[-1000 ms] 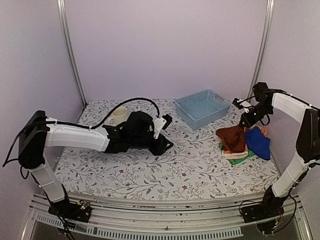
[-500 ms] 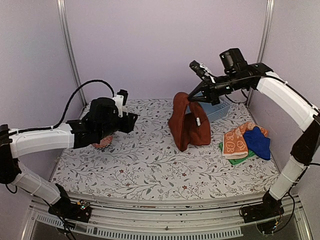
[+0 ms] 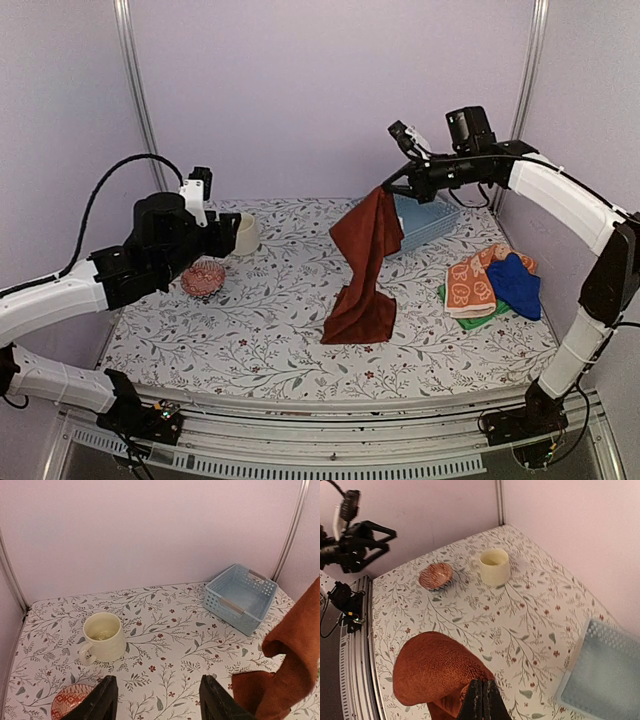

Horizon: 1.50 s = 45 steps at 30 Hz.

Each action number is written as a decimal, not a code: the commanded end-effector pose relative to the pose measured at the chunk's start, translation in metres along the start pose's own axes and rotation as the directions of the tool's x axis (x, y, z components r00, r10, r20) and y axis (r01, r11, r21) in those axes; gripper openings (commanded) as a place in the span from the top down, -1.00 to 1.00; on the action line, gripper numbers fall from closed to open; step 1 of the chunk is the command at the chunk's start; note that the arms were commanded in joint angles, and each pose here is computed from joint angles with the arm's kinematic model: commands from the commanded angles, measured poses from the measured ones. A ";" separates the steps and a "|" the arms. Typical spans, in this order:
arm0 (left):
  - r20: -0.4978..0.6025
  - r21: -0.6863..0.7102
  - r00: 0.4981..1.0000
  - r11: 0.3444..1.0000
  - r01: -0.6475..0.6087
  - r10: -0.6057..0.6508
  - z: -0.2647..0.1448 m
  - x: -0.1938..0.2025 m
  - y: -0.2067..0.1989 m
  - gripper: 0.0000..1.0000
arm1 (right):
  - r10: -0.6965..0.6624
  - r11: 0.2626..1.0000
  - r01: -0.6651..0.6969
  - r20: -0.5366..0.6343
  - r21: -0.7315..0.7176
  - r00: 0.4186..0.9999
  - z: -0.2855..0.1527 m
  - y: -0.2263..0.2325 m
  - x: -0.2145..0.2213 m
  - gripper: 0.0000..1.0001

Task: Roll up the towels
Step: Move the towel to the center of the board, then pick up the towel from the center of the board.

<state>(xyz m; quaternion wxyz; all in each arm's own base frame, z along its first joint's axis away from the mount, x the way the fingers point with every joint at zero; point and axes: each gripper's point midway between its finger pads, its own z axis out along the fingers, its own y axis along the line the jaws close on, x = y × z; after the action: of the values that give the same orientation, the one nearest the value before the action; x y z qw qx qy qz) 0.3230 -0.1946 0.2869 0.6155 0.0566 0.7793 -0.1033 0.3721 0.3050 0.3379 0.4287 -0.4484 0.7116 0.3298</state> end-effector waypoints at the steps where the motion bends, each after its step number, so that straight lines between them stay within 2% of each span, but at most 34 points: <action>1: -0.086 0.188 0.990 0.978 -0.090 0.107 0.008 0.024 -0.034 -0.14 | 0.247 0.953 -0.210 -0.155 0.219 0.957 -0.009 -0.065 0.100 0.97; 5: -0.182 0.404 0.966 0.910 -0.094 0.181 0.018 0.064 -0.079 -0.11 | 0.253 0.942 -0.206 -0.157 0.264 0.955 -0.056 -0.066 0.131 0.97; 8: -0.246 0.467 0.947 0.881 -0.072 0.208 0.030 0.091 -0.100 -0.08 | 0.168 0.969 -0.128 -0.183 0.213 0.969 -0.078 -0.032 0.157 0.97; 10: -0.274 0.498 0.936 0.866 -0.058 0.220 0.039 0.104 -0.113 -0.07 | 0.083 0.993 -0.062 -0.227 0.098 0.970 -0.087 0.010 0.178 0.93; 12: -0.299 0.514 0.926 0.857 -0.047 0.230 0.051 0.113 -0.123 -0.07 | -0.068 0.998 0.067 -0.268 -0.013 0.961 -0.099 0.046 0.198 0.82; 15: -0.341 0.511 0.909 0.859 -0.036 0.241 0.074 0.123 -0.137 -0.03 | -0.139 0.990 0.114 -0.365 -0.088 0.921 -0.108 0.067 0.234 0.50; 18: -0.395 0.494 0.884 0.869 -0.023 0.248 0.101 0.136 -0.150 0.05 | -0.094 0.994 0.060 -0.426 -0.093 0.900 -0.110 0.068 0.247 0.38; 21: -0.418 0.496 0.872 0.868 -0.015 0.254 0.124 0.148 -0.163 0.17 | -0.069 0.996 0.042 -0.407 -0.076 0.911 -0.106 0.062 0.240 0.34; 23: -0.429 0.515 0.866 0.857 0.000 0.258 0.139 0.156 -0.177 0.20 | -0.026 0.999 0.035 -0.415 0.013 0.909 -0.100 0.039 0.239 0.30; 25: -0.468 0.519 0.839 0.855 0.005 0.279 0.151 0.182 -0.184 0.17 | 0.072 0.992 -0.020 -0.433 0.125 0.898 -0.093 0.013 0.241 0.28; 29: -0.523 0.519 0.794 0.855 0.008 0.310 0.164 0.213 -0.196 0.07 | 0.235 0.957 -0.100 -0.524 0.273 0.819 -0.087 -0.025 0.271 0.19; 33: -0.538 0.523 0.765 0.852 -0.025 0.353 0.167 0.234 -0.205 0.06 | 0.340 0.910 -0.106 -0.575 0.401 0.744 -0.092 -0.046 0.301 0.15; 39: -0.558 0.516 0.741 0.856 -0.043 0.374 0.168 0.251 -0.208 0.09 | 0.438 0.859 -0.117 -0.597 0.498 0.673 -0.099 -0.056 0.326 -0.09; 42: -0.561 0.516 0.736 0.855 -0.048 0.380 0.169 0.255 -0.207 0.14 | 0.456 0.855 -0.133 -0.602 0.502 0.656 -0.099 -0.055 0.334 -0.11; 45: -0.568 0.523 0.726 0.851 -0.047 0.389 0.169 0.261 -0.207 0.29 | 0.479 0.849 -0.152 -0.615 0.506 0.627 -0.098 -0.053 0.344 -0.09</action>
<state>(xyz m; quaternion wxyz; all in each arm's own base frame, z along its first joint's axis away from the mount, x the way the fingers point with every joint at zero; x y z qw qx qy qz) 0.3765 -0.4426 0.0209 0.2832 0.3236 0.8815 -0.1948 0.3126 0.0897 0.0787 0.1549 -0.3329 0.9282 0.0597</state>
